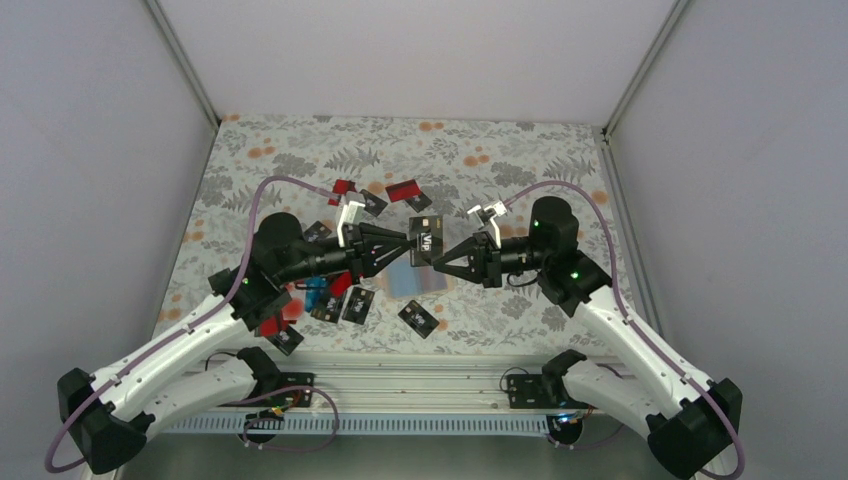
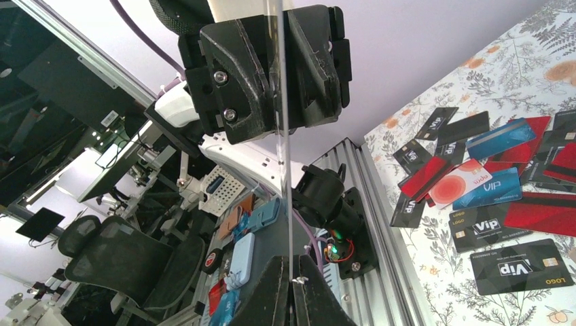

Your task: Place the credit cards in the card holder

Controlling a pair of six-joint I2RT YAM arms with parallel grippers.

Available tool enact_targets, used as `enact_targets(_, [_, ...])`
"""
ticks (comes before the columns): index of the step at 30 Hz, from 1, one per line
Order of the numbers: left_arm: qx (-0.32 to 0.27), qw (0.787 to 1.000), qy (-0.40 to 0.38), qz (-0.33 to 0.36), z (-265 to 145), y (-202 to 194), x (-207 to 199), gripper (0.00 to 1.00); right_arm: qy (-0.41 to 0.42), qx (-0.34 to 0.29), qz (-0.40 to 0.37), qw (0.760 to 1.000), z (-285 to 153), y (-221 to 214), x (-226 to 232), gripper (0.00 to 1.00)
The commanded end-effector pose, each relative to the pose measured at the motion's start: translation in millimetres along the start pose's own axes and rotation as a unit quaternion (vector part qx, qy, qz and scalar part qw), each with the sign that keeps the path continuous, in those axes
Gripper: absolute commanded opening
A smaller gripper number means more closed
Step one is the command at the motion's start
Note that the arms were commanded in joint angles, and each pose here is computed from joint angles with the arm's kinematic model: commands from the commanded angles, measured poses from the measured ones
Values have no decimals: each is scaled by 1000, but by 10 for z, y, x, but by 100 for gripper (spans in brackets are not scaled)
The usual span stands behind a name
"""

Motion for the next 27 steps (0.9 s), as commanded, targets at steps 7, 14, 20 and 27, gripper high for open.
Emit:
enact_targets(7, [1, 999, -40, 15, 16, 48, -104, 25, 12, 0, -21, 1000, 11, 79, 21, 4])
enact_targets(14, [-7, 999, -31, 21, -66, 39, -138, 28, 3, 0, -18, 1000, 18, 92, -5, 4])
enact_targets(20, [-7, 999, -26, 17, -48, 40, -114, 27, 14, 1, -27, 1000, 11, 97, 31, 4])
enact_targets(27, [-4, 1000, -26, 12, 21, 56, -75, 27, 20, 1, -38, 999, -2, 118, 80, 4])
Point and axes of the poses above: each gripper's point midway between its finger pads, its own z axis out along the fingers, its own x axis along the line the jaws close on, y = z × x, the point moved 8 cm from there along -z, back along the fingers, and after that the axes turned 11 degrees about -z, right-handed, at the moved point
